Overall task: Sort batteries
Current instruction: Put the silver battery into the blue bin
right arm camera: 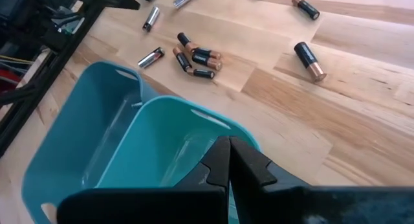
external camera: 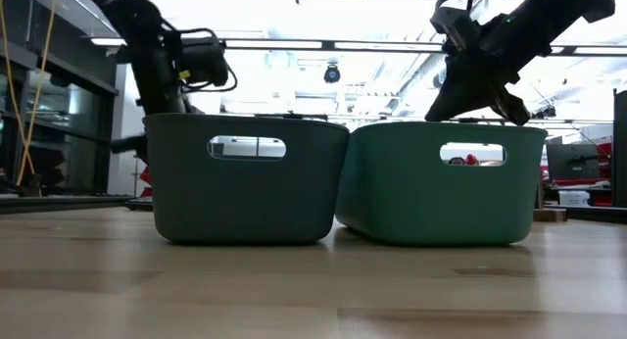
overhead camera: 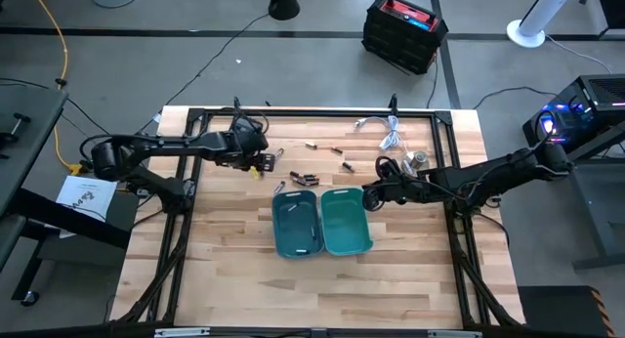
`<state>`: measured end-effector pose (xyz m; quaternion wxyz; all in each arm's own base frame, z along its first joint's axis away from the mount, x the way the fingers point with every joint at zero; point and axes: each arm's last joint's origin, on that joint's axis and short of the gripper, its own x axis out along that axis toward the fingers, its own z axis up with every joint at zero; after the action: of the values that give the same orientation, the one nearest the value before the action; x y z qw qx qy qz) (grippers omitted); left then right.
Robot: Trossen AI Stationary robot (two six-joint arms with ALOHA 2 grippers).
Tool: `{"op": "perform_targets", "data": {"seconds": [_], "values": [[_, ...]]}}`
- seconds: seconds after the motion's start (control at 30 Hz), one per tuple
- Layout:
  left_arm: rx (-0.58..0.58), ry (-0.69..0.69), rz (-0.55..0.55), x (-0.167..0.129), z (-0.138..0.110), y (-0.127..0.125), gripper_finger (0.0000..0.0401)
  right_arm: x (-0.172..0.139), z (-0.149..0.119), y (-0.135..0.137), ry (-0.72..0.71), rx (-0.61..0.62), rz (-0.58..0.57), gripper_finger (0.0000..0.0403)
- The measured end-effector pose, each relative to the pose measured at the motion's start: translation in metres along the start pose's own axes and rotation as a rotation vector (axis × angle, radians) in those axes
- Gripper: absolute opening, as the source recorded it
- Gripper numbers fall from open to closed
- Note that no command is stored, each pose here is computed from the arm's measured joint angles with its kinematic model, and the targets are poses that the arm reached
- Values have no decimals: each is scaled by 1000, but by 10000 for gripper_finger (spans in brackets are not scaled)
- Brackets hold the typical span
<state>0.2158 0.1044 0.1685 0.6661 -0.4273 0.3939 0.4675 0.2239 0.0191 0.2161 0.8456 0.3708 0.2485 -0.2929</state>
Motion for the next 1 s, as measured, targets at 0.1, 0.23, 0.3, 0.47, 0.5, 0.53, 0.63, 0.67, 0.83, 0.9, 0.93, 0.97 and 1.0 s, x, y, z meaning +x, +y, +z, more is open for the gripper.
{"op": "perform_targets", "data": {"seconds": [0.1,0.23,0.3,0.47,0.5,0.53,0.63,0.67,0.83,0.9,0.93,0.97,1.0], "values": [[-29,-30,-41,5,3,-5,197,0,0,0,0,0,0,0],[-14,6,4,22,0,-6,197,0,0,0,0,0,1,0],[-4,79,72,33,-6,-2,197,0,0,0,1,3,0,0],[45,120,144,48,-14,-4,195,0,0,0,2,4,1,0],[64,120,147,48,-15,-5,189,0,0,0,2,4,2,0],[76,121,149,48,-16,-6,178,0,0,0,5,4,3,0],[118,106,145,42,-17,-10,115,0,-1,0,17,-1,10,0],[136,101,139,38,-18,-10,84,0,-1,0,20,-3,11,0],[210,110,1,7,-19,-13,32,0,-1,0,28,-13,16,0],[220,54,-75,-14,-17,-15,39,0,-1,0,29,-13,16,0],[228,28,-108,-25,-19,-15,39,0,-1,0,29,-12,16,0],[238,-1,-161,-36,-21,-16,39,0,-1,1,29,-12,17,0],[263,-29,-231,-48,-24,-20,37,0,-1,1,31,-12,18,0]]}}
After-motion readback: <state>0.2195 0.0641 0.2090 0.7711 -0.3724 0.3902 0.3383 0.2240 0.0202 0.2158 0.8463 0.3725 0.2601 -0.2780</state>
